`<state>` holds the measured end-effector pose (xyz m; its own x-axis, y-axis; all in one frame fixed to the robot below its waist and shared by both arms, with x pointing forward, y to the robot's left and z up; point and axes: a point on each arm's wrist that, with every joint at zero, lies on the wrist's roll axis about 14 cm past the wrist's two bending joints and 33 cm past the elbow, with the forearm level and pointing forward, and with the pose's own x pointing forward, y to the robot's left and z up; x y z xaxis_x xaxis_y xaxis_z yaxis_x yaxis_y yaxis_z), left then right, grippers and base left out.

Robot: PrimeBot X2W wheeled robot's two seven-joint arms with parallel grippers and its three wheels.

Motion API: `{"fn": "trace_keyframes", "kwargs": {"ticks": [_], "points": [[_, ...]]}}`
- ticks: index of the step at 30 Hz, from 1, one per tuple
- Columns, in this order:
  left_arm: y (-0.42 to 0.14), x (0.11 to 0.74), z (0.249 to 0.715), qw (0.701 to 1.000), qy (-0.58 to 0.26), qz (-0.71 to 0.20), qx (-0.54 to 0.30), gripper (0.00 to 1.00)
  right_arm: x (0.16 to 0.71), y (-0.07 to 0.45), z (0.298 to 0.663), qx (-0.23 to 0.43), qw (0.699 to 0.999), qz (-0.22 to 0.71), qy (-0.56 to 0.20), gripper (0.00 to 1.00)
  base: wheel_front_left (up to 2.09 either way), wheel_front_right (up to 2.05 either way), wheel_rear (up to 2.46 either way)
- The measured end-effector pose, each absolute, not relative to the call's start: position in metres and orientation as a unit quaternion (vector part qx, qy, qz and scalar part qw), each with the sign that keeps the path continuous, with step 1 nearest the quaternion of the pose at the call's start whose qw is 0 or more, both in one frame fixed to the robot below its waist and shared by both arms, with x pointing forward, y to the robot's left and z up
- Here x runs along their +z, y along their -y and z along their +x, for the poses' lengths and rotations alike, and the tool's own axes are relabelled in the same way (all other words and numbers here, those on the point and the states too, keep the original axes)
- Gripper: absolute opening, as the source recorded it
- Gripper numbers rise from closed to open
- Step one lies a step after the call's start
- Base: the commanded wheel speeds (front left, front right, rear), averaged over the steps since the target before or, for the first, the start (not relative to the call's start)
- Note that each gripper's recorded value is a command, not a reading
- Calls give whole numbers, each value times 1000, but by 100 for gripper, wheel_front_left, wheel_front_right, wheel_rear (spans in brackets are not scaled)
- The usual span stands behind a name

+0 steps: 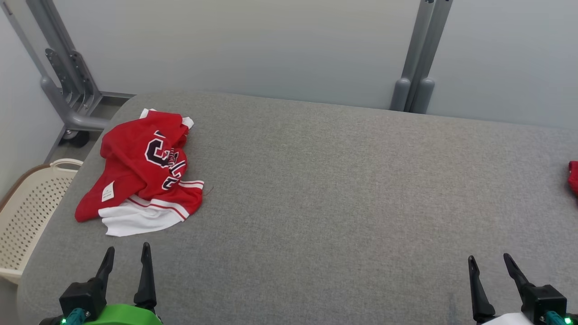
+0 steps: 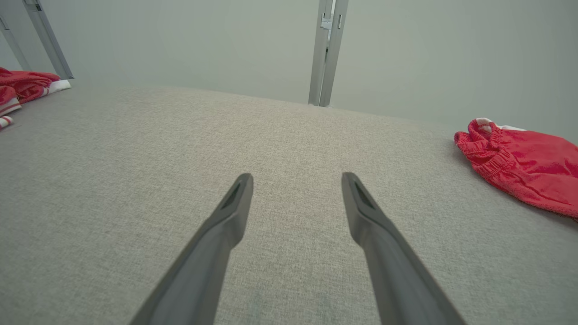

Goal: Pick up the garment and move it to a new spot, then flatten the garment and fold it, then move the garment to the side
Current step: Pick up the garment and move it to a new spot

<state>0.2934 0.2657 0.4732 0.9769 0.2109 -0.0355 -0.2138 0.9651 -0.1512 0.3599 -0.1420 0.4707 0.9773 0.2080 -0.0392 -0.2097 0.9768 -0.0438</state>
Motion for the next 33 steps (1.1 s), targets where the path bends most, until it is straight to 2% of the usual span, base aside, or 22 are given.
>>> {"fn": "trace_keyframes", "kwargs": {"ticks": [9,15,20,24,30,33], "points": [[-285,473,273,985,-3,-82,149,100,477,101,370,163,986,-21,-6,100,0,0,0],[-312,467,235,973,-3,-88,211,100,478,44,371,244,970,-18,-5,100,0,0,0],[-346,466,187,951,6,-93,296,100,492,-23,372,334,943,-13,15,100,0,0,0],[-355,467,164,933,17,-110,341,100,495,-53,373,374,927,-11,18,100,0,0,0],[-357,475,161,927,32,-126,351,100,491,-59,379,386,922,-8,14,100,0,0,0],[-351,488,189,938,40,-143,312,100,491,-56,387,385,922,-9,19,100,0,0,0]]}}
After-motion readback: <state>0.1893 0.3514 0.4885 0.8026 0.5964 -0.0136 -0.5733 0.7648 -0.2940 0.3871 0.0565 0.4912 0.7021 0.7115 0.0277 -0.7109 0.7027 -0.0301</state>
